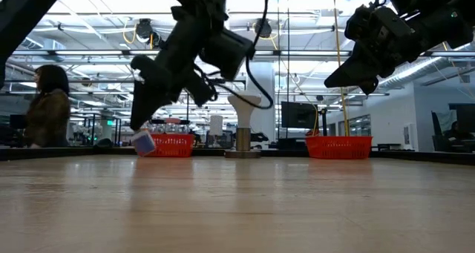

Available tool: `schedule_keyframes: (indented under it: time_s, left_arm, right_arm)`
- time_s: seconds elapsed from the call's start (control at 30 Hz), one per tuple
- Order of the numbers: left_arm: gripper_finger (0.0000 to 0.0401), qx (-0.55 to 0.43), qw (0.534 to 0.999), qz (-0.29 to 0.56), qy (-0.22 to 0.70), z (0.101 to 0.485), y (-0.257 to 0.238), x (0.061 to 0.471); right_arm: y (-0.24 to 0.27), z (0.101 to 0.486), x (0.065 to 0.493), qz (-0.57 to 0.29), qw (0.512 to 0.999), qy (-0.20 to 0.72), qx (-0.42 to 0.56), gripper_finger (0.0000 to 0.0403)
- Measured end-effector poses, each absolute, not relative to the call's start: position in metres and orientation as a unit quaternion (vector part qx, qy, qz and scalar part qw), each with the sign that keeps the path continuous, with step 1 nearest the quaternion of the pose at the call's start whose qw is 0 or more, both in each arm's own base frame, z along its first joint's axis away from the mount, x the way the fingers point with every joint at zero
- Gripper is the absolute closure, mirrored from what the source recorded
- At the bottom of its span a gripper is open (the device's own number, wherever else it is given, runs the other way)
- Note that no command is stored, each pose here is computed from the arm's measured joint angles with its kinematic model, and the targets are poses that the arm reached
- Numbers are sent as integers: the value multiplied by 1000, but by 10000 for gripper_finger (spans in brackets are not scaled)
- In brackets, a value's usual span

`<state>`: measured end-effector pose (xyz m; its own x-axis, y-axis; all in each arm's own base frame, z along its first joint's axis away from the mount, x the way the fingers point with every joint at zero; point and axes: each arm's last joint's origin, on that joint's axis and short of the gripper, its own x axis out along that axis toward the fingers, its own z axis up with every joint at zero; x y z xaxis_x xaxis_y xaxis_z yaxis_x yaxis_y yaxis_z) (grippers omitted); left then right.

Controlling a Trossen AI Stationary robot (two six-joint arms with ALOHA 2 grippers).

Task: Pick & Place Office items
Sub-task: Put the blue charger adapter into the top right red bin

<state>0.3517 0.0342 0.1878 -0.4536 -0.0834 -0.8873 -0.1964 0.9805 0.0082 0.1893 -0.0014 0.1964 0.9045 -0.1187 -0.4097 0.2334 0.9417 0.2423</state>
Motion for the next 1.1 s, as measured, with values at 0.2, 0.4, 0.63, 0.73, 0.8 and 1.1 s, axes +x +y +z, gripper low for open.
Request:
schedule_keyframes:
  time_s: [0.2, 0.4, 0.63, 0.73, 0.8, 1.1]
  left_arm:
    - [399, -133, 491, 46, 860, 171, 31, 356]
    - [362, -133, 500, 76, 852, 172, 33, 357]
    - [297, -125, 503, 94, 850, 174, 34, 357]
    - [271, -106, 507, 104, 849, 179, 35, 359]
    - [254, -95, 521, 112, 841, 186, 36, 361]
    - [178, -73, 634, 109, 762, 237, 16, 324]
  right_arm:
    - [-1, 197, 189, -91, 965, 197, 144, 403]
    - [-1, 197, 189, -91, 966, 196, 145, 403]
    - [-1, 197, 189, -91, 965, 197, 145, 403]
    - [-1, 197, 189, -91, 966, 197, 145, 403]
    - [-1, 197, 189, -91, 965, 197, 145, 403]
    - [-1, 197, 189, -92, 964, 197, 152, 403]
